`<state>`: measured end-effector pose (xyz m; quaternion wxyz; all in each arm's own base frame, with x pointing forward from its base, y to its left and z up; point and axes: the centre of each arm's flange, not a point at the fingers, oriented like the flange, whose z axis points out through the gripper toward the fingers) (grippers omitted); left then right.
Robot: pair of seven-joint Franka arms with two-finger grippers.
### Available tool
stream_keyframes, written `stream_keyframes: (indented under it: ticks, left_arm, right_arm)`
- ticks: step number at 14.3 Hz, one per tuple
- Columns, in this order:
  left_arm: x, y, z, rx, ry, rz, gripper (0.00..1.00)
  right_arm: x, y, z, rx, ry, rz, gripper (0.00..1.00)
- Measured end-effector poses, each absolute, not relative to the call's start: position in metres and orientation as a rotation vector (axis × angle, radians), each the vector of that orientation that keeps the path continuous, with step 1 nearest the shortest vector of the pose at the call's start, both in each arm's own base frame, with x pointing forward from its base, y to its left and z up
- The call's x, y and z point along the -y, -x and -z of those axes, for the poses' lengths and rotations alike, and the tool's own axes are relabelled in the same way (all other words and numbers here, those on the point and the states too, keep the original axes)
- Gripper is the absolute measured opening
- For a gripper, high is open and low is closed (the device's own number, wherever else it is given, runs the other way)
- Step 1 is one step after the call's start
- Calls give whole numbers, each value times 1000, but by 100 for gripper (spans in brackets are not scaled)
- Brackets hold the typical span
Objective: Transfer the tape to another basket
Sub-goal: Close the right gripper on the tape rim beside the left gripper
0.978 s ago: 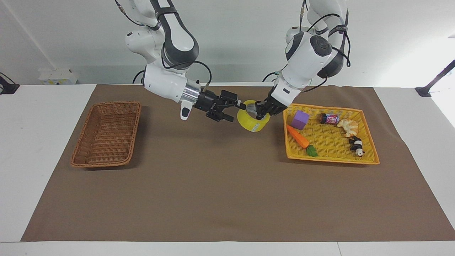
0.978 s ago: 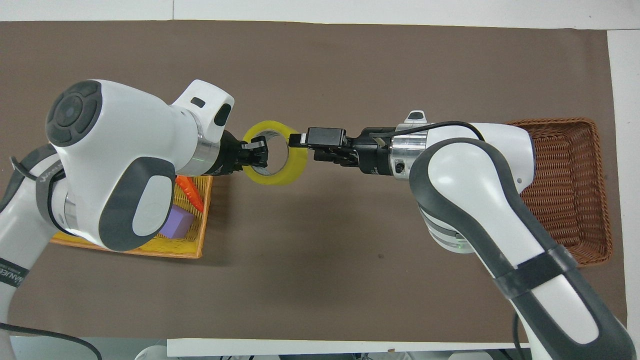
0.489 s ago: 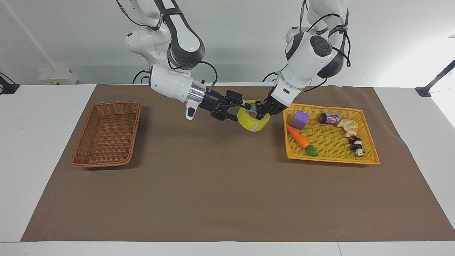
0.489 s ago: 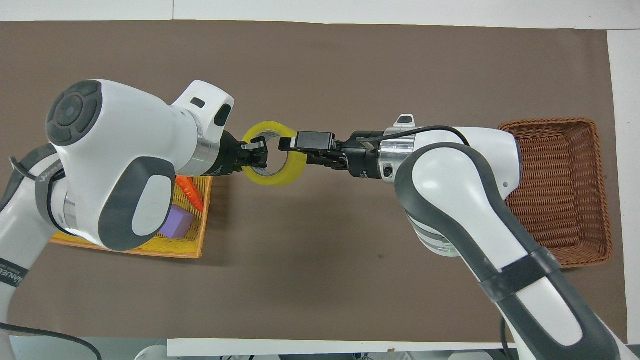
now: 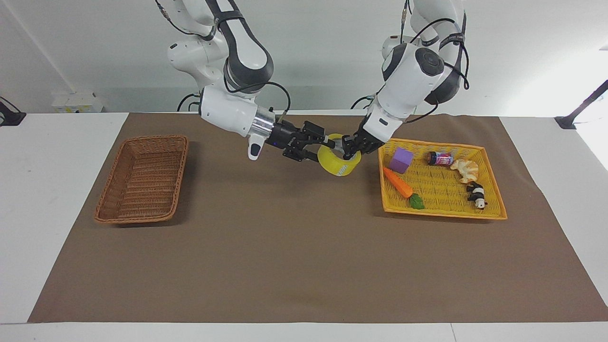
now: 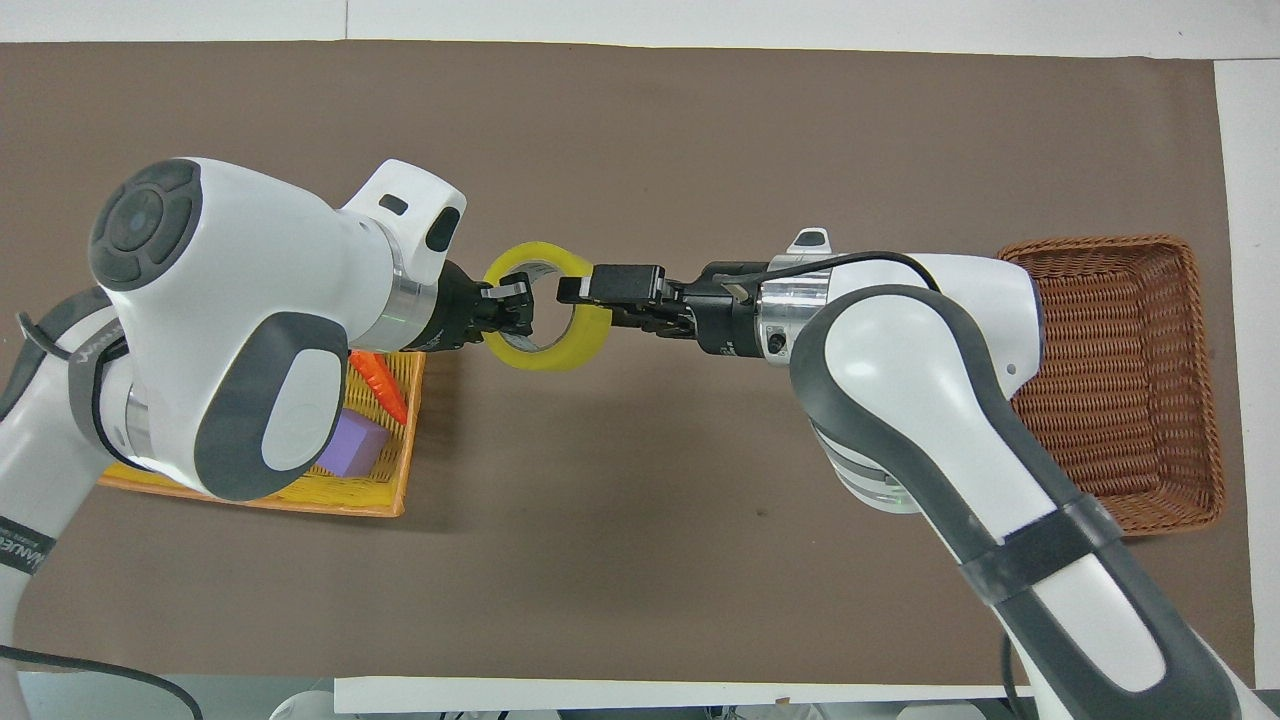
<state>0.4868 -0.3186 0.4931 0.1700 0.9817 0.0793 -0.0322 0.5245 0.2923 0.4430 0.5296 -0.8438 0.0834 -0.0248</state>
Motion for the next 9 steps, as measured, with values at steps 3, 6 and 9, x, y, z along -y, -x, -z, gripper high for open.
stream_keyframes:
  ticks: [3, 6, 9]
  left_arm:
    - [319, -487, -493, -225, -2789, 92, 22]
    - [319, -487, -493, -225, -2789, 92, 22]
    - [319, -487, -493, -225, -2789, 92, 22]
  right_arm:
    - [-293, -524, -443, -199, 2015, 59, 84]
    - [-296, -522, -443, -192, 2015, 55, 81]
    - [-305, -517, -443, -178, 2017, 43, 81]
